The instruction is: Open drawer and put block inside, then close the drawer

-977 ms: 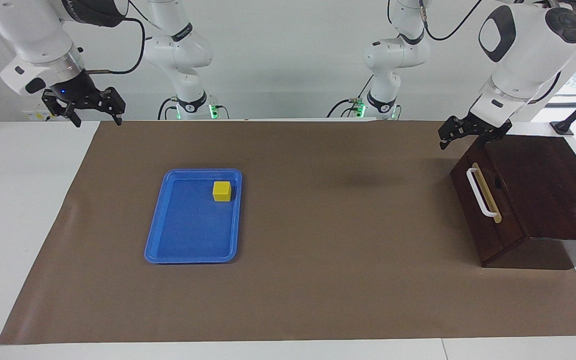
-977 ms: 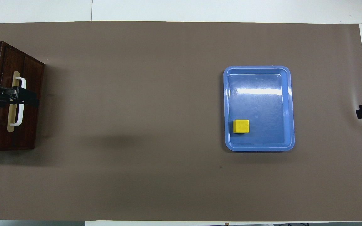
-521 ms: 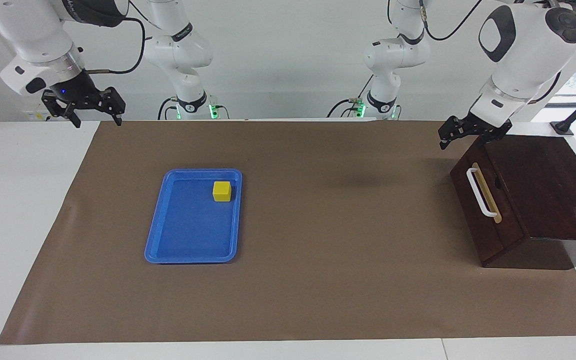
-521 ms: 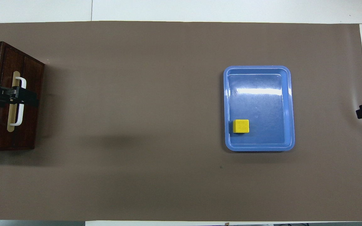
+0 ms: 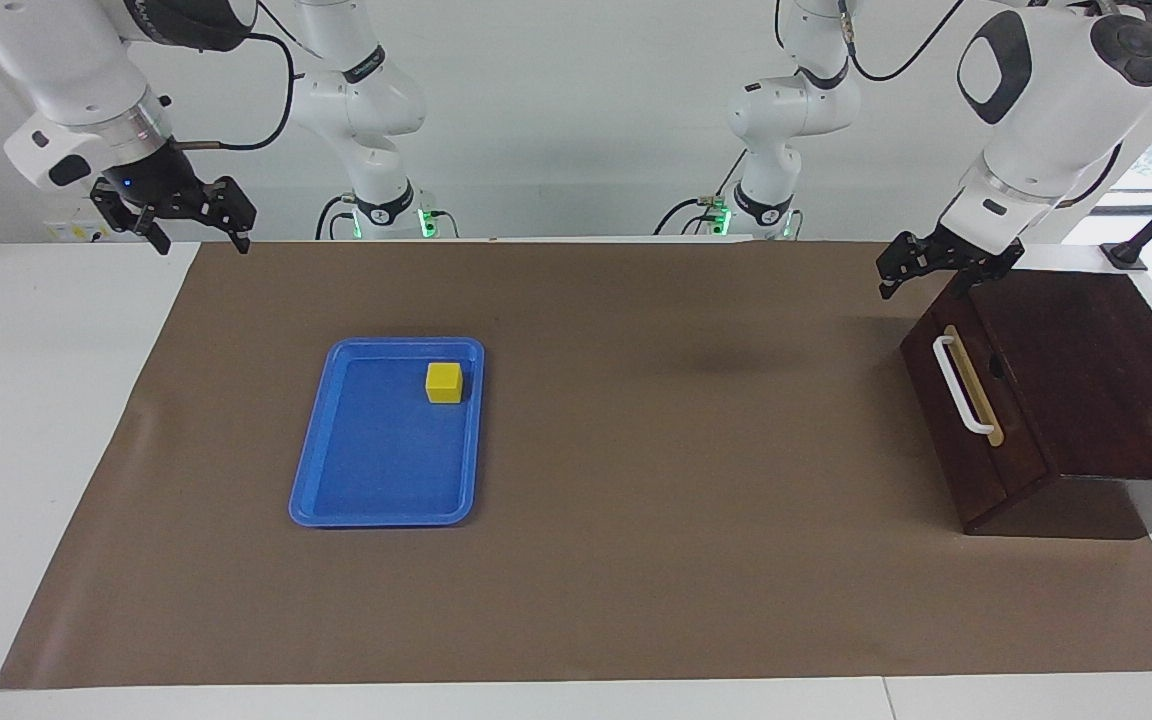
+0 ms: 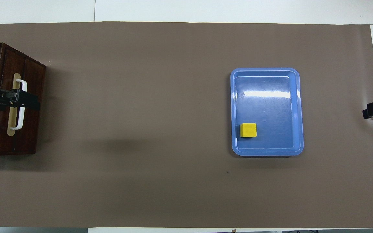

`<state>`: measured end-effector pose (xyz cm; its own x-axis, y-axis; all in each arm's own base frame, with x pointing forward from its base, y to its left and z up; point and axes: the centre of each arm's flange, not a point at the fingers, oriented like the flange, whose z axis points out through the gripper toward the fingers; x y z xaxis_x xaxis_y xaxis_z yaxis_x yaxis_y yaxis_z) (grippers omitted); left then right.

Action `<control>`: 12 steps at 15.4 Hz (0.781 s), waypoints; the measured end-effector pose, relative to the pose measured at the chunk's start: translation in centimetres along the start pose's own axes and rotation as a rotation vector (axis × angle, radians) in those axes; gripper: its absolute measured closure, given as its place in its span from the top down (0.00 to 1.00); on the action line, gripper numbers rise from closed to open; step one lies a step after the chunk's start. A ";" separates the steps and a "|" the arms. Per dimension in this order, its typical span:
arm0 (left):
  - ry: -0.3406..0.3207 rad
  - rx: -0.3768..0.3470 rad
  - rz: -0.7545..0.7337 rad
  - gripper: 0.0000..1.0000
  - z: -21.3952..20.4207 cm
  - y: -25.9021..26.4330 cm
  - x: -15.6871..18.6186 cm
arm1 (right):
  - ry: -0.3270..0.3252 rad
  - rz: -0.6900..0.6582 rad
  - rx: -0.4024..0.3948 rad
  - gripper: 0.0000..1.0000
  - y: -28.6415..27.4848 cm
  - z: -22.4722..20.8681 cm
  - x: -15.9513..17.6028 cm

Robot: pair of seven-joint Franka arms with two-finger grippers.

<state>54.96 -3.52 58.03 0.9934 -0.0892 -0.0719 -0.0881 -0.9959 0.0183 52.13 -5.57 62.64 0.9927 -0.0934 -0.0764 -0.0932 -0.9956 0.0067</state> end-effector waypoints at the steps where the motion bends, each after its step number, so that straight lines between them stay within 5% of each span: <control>1: 0.000 0.000 0.000 1.00 0.0 0.0 0.0 | 0.008 0.071 0.014 1.00 -0.2 0.0 0.1; 5: 0.000 0.000 0.000 1.00 0.0 0.0 0.0 | -0.048 0.389 0.121 1.00 -1.3 1.6 0.2; 12: 0.000 0.000 0.000 1.00 0.0 0.0 0.0 | -0.250 0.914 0.262 1.00 -3.3 6.5 0.1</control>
<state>54.96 -3.52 58.03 0.9934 -0.0891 -0.0719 -0.0880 -0.9960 0.0183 52.04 -2.31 56.09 0.4881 -0.7946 -0.3610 -0.8612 -0.5058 -0.0511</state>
